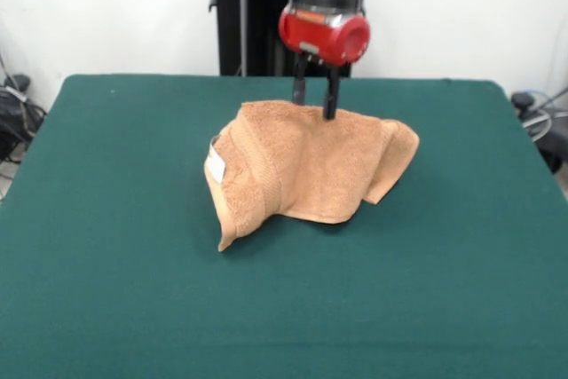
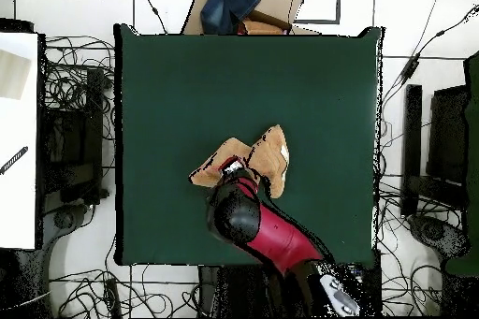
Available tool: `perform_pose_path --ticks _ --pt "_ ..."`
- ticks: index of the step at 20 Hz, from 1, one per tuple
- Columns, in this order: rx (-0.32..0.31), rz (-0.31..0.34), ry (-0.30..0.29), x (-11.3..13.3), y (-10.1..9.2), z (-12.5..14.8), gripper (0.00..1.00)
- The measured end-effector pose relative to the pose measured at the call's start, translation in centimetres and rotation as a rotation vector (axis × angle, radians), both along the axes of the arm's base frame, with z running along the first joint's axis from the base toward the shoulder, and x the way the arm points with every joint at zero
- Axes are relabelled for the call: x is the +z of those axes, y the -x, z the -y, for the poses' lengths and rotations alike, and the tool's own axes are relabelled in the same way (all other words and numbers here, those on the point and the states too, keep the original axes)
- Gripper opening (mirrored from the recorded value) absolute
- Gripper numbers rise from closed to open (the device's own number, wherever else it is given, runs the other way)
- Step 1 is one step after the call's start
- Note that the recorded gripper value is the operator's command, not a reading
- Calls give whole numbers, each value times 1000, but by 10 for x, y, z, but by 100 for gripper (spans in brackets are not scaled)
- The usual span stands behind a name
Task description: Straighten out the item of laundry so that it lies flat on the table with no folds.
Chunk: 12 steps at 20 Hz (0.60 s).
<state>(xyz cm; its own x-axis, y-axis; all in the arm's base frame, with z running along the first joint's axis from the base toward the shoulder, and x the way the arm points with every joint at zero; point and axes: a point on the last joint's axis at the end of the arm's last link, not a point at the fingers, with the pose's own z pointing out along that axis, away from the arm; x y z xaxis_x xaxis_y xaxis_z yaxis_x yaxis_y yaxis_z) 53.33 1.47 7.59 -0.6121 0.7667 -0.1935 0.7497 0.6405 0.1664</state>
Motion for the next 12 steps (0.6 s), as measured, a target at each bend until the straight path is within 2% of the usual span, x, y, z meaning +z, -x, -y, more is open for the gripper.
perform_pose_path --ticks 1,5,12 --pt "-5 -6 2 -13 0 1 100" --pt "4 -21 3 -35 0 -5 100" --pt "43 -37 -3 -55 -1 -28 100"
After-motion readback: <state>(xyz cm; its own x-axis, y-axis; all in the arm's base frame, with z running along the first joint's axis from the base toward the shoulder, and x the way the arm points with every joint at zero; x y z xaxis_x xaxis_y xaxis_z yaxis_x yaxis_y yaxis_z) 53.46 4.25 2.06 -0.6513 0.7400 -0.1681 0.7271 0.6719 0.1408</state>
